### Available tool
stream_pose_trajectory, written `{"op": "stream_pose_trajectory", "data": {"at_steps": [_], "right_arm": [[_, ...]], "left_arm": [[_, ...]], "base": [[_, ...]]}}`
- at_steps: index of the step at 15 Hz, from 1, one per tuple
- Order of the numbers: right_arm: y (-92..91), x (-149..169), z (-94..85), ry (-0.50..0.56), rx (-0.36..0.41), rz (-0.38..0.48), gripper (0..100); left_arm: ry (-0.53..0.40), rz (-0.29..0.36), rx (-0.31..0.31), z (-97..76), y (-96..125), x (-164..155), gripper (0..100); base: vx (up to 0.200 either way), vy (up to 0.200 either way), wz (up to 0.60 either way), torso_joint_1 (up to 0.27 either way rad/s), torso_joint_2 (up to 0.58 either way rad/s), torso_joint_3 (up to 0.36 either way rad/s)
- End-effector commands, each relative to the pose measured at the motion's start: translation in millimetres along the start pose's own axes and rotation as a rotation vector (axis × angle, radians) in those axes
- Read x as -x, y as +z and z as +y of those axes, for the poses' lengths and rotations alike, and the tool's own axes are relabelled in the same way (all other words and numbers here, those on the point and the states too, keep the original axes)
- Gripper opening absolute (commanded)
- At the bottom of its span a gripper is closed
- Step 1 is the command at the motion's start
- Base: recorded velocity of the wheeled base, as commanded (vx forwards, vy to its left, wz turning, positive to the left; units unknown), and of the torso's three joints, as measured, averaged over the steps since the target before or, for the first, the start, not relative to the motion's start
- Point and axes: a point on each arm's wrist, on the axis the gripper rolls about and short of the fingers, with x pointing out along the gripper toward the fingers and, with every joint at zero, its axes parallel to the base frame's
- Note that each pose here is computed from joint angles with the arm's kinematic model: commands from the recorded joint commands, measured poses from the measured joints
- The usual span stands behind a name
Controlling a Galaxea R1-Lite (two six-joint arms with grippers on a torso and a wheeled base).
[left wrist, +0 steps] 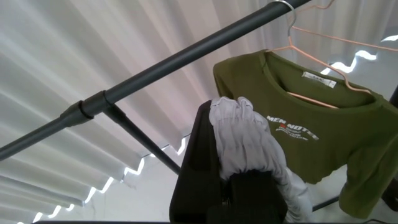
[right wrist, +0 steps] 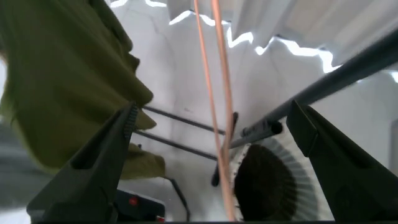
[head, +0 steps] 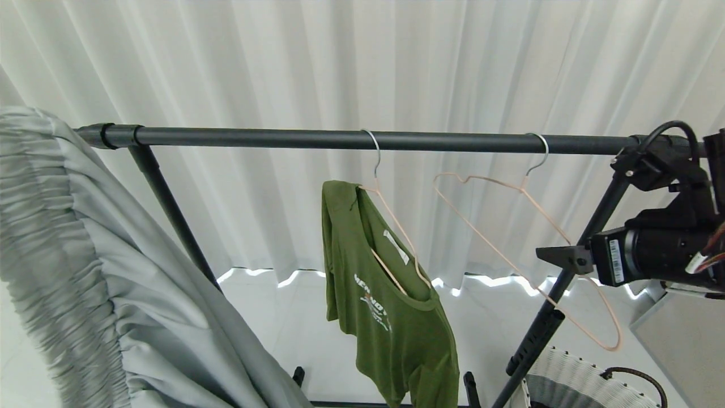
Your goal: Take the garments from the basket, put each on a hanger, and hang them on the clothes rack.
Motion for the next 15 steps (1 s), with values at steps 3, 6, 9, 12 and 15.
{"op": "stream_pose_trajectory", "data": {"at_steps": [3,6,9,12,15], "right_arm": [[-5.6,-39,-0.2,-0.028,-0.029,0.081,100],[-7.3,-45,-0.1,-0.035,-0.027,0.096,100],[-9.7,-50,0.1,-0.042,-0.026,0.111,100],[-10.4,-52,-0.5,-0.045,-0.027,0.117,100],[-9.4,-58,-4.2,-0.059,-0.037,0.103,100]], "left_arm": [[0.000,0.002,-0.002,-0.7,0,-1,0],[-0.001,0.004,-0.004,-1.5,0,-2,0],[-0.001,0.005,-0.007,-1.9,0,-2,0],[0.000,0.003,-0.031,-1.1,0,-1,0],[0.000,0.002,-0.030,-0.8,1,-1,0]], "base": [[0.000,0.000,0.00,0.000,0.00,0.000],[0.000,0.000,0.00,0.000,0.00,0.000],[0.000,0.000,0.00,0.000,0.00,0.000],[0.000,0.000,0.00,0.000,0.00,0.000],[0.000,0.000,0.00,0.000,0.00,0.000]]}}
